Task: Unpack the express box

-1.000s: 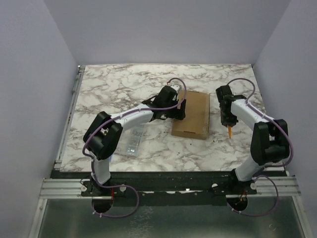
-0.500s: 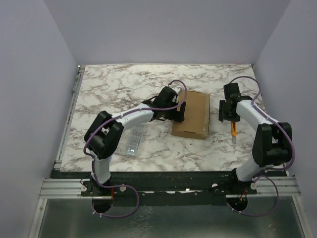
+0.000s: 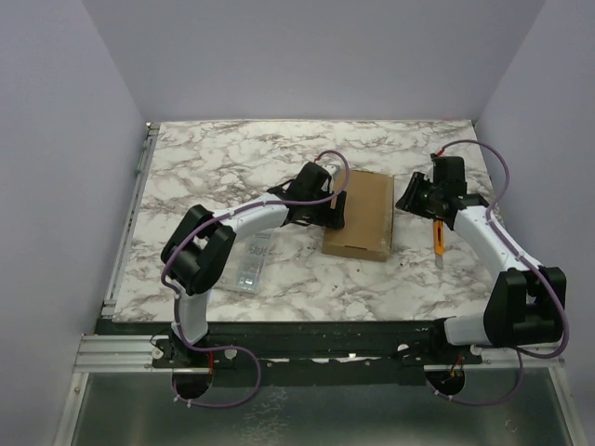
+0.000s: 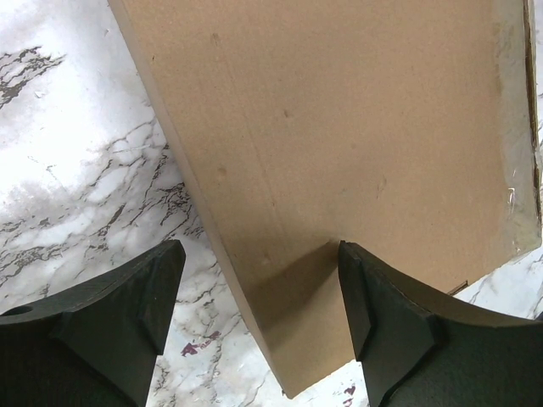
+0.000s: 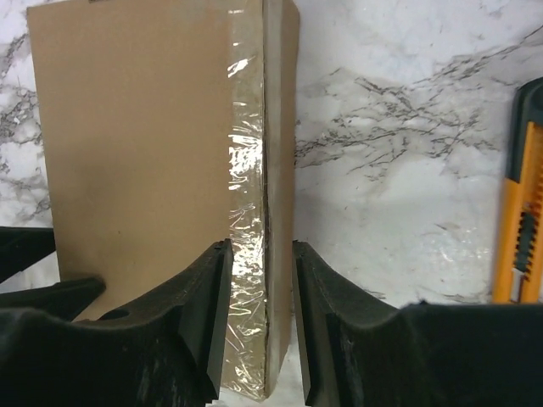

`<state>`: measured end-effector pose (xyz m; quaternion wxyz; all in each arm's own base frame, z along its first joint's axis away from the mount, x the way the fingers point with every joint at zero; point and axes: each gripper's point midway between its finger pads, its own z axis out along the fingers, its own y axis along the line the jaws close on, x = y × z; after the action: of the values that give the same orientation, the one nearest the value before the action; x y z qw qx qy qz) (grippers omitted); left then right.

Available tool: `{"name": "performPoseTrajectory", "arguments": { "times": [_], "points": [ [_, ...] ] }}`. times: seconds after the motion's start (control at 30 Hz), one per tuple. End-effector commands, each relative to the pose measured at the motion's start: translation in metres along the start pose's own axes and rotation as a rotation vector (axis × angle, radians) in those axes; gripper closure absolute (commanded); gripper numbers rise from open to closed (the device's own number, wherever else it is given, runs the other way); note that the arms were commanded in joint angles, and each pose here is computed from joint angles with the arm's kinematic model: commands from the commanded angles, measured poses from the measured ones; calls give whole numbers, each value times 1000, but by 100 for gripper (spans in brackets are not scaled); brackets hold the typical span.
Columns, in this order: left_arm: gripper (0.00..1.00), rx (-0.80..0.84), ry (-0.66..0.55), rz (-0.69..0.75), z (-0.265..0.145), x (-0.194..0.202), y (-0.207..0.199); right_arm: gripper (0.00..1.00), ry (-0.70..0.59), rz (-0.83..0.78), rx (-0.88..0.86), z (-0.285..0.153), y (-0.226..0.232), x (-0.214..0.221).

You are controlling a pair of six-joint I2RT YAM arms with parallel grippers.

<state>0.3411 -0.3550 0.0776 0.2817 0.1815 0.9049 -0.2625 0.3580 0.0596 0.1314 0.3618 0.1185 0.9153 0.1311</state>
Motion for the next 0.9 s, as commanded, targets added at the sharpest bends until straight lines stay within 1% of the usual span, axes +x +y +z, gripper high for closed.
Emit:
{"name": "performPoseTrajectory", "arguments": {
  "times": [0.0, 0.2, 0.3, 0.33, 0.37, 0.6, 0.7, 0.87],
  "points": [
    [21, -1, 16, -5, 6, 2, 2, 59, 34, 42, -76, 14, 11, 11],
    [21, -8, 21, -8, 9, 5, 4, 59, 56, 37, -68, 25, 8, 16],
    [21, -23, 24, -15, 11, 6, 8, 60, 76, 34, -32, 31, 0, 22],
    [21, -29, 25, -20, 12, 7, 9, 64, 82, 32, -23, 33, -2, 24],
    [22, -31, 27, -25, 13, 7, 11, 61, 92, 31, -16, 35, -4, 27],
    [23, -55, 25, -48, 14, 8, 18, 63, 127, 18, 29, 42, -16, 39],
    [23, -74, 20, -61, 14, 8, 23, 68, 133, 9, 81, 40, -26, 42],
    [27, -108, 32, -98, 16, 11, 33, 78, 139, 1, 124, 38, -36, 47]
  ]
}}
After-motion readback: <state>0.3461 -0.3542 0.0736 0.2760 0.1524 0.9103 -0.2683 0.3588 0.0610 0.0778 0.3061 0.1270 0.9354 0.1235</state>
